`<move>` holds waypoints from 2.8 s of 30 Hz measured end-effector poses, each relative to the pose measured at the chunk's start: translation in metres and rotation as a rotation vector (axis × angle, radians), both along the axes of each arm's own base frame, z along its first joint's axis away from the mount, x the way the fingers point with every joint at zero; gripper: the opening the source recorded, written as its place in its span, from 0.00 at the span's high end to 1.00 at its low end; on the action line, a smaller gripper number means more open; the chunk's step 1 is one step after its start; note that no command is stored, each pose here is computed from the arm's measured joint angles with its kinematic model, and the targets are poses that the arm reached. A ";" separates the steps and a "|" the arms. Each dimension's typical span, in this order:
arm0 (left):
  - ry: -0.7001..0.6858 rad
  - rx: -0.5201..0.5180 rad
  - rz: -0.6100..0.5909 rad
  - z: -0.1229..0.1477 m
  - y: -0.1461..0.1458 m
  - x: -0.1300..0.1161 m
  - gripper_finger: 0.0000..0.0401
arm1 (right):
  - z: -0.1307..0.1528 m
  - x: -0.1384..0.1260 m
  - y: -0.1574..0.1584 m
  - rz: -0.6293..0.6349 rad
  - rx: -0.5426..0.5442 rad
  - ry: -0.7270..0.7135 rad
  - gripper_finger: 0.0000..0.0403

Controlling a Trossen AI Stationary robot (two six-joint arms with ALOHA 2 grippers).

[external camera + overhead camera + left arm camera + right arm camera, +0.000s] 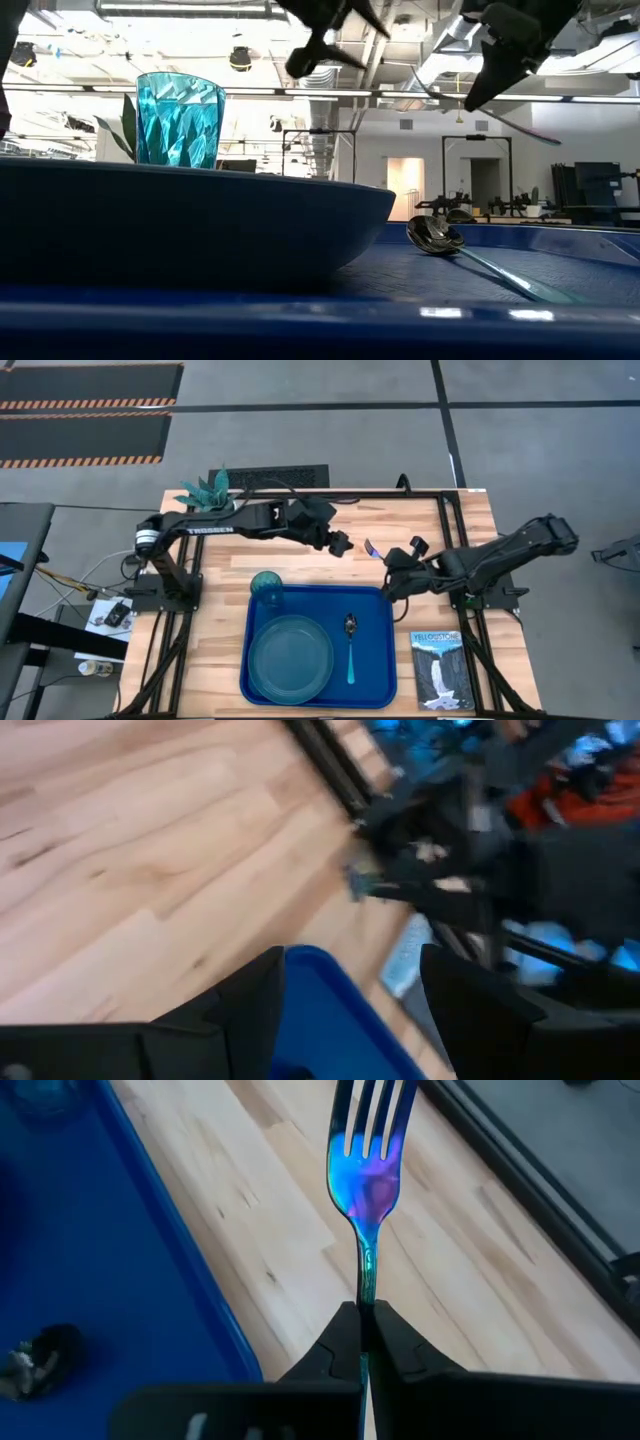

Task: Pick and place plate/cup/fork/spoon on tray
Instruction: Put the blue fork on the blue serving tray to the right of the blue spoon

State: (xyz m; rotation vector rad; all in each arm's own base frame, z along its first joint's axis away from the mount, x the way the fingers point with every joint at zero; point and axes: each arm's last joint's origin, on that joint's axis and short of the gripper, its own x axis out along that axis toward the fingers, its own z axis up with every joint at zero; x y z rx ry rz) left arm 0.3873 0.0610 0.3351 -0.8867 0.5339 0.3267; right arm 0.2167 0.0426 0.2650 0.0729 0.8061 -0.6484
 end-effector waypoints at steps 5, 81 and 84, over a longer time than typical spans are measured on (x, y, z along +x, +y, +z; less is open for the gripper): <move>-0.034 -0.040 0.014 -0.011 0.005 0.013 0.45 | -0.003 0.008 0.001 0.010 -0.014 0.037 0.97; 0.098 0.055 -0.136 -0.053 0.027 0.027 1.00 | 0.048 -0.001 0.022 0.190 0.026 0.080 0.57; 0.135 0.101 -0.142 -0.055 0.031 0.024 1.00 | 0.064 -0.023 0.027 0.198 0.091 0.068 0.53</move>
